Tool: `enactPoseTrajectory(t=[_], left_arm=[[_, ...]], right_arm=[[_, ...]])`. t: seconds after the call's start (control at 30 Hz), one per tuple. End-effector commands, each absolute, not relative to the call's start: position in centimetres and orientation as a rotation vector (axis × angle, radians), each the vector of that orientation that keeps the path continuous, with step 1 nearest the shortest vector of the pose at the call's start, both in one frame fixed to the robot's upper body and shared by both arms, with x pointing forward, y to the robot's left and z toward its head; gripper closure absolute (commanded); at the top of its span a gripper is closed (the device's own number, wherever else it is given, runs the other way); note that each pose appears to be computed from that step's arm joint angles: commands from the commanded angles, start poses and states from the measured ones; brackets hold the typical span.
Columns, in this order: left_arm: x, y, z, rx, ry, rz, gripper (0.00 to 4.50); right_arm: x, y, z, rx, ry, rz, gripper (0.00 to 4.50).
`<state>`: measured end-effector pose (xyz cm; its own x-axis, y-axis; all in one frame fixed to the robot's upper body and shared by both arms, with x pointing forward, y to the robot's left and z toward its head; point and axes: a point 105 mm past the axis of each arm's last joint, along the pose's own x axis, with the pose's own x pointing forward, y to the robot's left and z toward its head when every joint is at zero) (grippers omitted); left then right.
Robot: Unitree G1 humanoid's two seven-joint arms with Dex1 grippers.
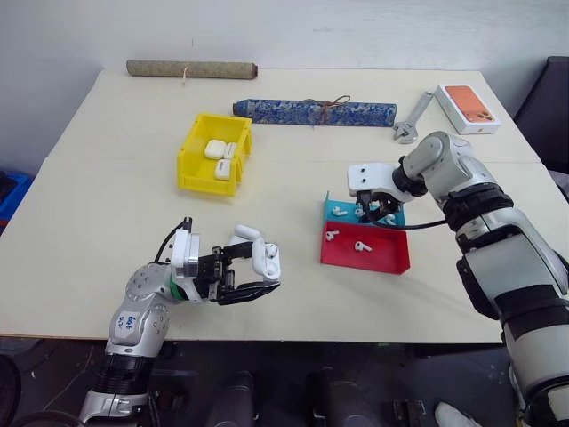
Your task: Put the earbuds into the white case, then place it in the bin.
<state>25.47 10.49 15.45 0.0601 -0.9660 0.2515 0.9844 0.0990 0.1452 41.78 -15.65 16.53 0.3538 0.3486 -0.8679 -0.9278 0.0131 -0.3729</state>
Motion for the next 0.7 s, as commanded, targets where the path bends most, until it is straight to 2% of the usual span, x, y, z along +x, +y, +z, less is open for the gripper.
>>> enactPoseTrajectory(t=[0.03, 0.5, 0.53, 0.6, 0.7], left_arm=[[25.02, 10.47, 16.25, -0.044, -0.35, -1.485, 1.66], [25.08, 10.51, 16.28, -0.043, -0.349, -1.487, 1.66], [25.09, 10.51, 16.28, -0.043, -0.349, -1.487, 1.66], [25.12, 10.53, 16.29, -0.043, -0.349, -1.487, 1.66], [25.12, 10.54, 16.28, -0.042, -0.348, -1.487, 1.66]], right_arm=[[41.89, -15.71, 16.6, -1.138, 0.661, 1.103, 3.2], [41.85, -15.76, 16.18, -1.115, 0.664, 1.104, 3.2], [41.77, -15.85, 16.14, -1.112, 0.67, 1.108, 3.57], [41.68, -15.95, 16.12, -1.107, 0.675, 1.113, 4.01], [41.83, -16.01, 16.2, -1.092, 0.668, 1.095, 4.04]])
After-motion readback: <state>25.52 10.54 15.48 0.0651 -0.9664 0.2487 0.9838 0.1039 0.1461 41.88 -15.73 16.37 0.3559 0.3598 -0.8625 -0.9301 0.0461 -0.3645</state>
